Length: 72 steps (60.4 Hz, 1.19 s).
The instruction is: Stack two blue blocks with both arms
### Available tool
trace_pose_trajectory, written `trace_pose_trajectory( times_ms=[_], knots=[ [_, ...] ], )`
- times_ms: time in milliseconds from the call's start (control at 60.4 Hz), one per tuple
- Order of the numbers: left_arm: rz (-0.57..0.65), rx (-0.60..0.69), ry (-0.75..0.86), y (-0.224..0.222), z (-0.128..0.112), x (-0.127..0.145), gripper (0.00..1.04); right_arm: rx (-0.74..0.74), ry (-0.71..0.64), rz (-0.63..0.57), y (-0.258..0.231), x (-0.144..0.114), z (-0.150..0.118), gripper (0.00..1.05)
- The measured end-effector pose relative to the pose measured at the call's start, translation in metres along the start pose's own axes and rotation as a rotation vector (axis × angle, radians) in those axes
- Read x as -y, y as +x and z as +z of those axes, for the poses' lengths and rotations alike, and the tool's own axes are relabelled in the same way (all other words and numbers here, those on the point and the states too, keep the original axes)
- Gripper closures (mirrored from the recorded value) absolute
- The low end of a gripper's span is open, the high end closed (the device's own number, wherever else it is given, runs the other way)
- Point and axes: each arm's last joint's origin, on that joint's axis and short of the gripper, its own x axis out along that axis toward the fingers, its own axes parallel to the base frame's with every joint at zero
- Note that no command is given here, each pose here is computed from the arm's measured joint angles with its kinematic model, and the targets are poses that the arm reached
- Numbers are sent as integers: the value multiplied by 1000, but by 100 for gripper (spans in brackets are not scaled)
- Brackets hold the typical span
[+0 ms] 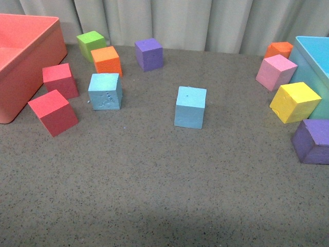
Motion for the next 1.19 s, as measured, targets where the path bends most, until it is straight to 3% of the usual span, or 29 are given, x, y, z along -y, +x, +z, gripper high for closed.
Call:
trace_pose_trajectory(
  times_ms=[812, 828, 861, 1093, 1193],
  knots=[
    [0, 0, 0, 0, 0, 0, 7, -2, 0, 3, -25, 0, -3, 104],
    [0, 0, 0, 0, 0, 0, 7, -3, -1, 3, -25, 0, -3, 85],
    [0, 0, 0, 0, 0, 0, 7, -2, -1, 3, -25, 0, -3, 76],
    [7, -6, -4, 0, 0, 0, 7, -2, 0, 3, -25, 0, -3, 29],
    [111, -231, -39, 3, -6, -1, 7, -2, 0, 3, -25, 0, -3, 11]
  ],
)
